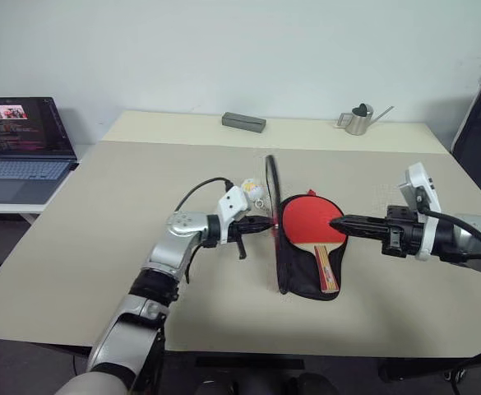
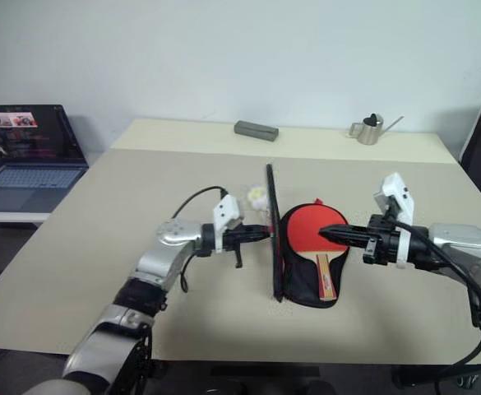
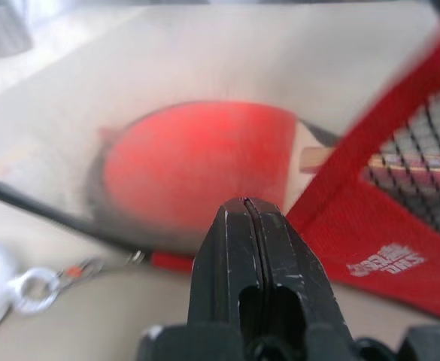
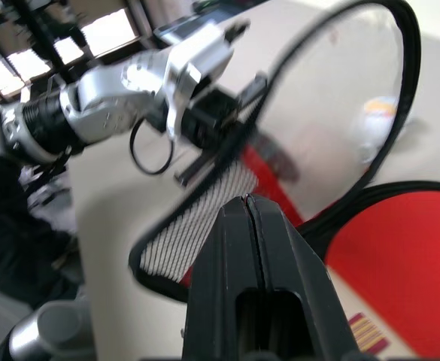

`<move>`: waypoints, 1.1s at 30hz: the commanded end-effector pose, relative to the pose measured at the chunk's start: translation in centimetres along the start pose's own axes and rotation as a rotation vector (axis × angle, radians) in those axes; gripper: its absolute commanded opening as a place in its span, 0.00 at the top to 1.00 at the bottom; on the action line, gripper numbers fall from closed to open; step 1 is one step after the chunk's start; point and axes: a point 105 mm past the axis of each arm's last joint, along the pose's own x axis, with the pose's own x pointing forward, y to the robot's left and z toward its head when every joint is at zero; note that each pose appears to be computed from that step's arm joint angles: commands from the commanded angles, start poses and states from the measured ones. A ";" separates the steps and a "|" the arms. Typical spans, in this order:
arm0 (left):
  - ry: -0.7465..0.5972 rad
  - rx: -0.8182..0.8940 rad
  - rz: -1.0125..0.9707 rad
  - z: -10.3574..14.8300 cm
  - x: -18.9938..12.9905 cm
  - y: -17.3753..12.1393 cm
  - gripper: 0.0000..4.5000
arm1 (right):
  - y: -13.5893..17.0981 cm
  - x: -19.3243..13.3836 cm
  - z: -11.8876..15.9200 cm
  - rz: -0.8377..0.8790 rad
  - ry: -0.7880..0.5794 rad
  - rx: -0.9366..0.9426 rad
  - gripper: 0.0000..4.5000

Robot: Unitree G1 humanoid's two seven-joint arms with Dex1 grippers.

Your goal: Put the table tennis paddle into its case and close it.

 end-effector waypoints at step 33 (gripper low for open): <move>-0.074 -0.011 0.048 3.8 -10.0 -1.2 1.00 | -4.2 -0.3 -6.2 -0.245 0.143 0.089 0.51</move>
